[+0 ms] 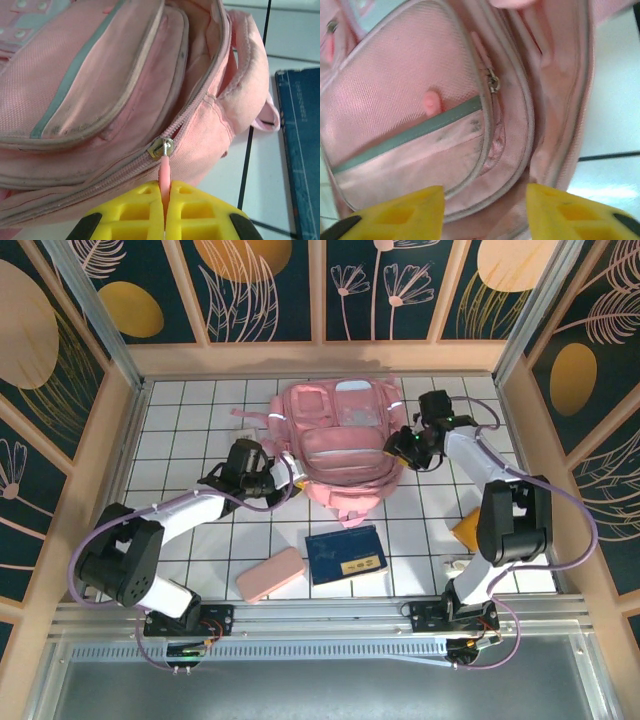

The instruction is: Pack books, pencil case, and school supplies into a backpack

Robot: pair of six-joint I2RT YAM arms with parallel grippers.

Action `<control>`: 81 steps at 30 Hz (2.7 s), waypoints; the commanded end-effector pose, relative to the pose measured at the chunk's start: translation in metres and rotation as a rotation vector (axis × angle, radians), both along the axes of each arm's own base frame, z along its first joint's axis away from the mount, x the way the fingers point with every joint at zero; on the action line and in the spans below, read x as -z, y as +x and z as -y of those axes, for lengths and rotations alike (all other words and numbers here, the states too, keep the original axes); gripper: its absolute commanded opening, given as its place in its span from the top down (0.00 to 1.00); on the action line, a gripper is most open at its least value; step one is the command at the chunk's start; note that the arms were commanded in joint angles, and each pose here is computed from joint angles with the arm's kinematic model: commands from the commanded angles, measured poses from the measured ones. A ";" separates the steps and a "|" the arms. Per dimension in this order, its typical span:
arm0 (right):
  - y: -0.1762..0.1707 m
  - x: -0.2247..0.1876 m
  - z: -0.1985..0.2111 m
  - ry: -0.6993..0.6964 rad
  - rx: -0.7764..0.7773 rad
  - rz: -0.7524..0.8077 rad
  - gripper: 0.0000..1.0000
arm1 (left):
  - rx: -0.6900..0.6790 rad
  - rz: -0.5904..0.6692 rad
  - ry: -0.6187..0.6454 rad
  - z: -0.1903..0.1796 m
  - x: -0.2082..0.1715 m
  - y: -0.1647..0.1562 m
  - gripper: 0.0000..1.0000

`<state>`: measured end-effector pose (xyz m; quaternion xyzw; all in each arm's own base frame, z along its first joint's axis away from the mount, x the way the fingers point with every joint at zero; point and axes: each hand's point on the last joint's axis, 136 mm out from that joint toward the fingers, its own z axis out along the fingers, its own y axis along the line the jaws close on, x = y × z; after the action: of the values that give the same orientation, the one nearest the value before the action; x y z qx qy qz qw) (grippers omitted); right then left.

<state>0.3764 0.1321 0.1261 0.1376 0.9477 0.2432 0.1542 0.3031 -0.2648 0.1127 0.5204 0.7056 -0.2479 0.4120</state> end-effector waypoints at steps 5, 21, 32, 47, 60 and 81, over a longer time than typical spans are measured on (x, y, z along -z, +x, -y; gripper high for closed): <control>-0.060 -0.079 -0.071 -0.395 -1.012 0.799 0.45 | 0.065 0.021 -0.127 0.020 -0.028 0.004 1.00; -0.069 0.011 -0.070 -0.699 -1.740 0.799 0.47 | 0.180 0.053 -0.113 0.026 -0.038 -0.008 1.00; -0.059 0.039 -0.043 -0.859 -1.715 0.797 0.68 | 0.199 0.067 -0.093 0.025 -0.034 -0.008 1.00; -0.045 0.009 -0.034 -0.916 -1.705 0.854 0.66 | 0.208 0.067 -0.059 0.022 -0.024 -0.012 1.00; -0.051 0.000 -0.026 -0.815 -1.626 0.859 0.71 | 0.209 0.060 -0.049 0.021 -0.019 -0.012 1.00; -0.032 0.032 -0.033 -1.015 -1.602 0.894 0.96 | 0.211 0.041 -0.089 0.024 -0.026 -0.014 1.00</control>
<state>0.3324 0.1633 0.0929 -0.7215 0.6138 -0.0914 0.3071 0.2943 -0.2781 0.1181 0.5680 0.6619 -0.2792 0.4016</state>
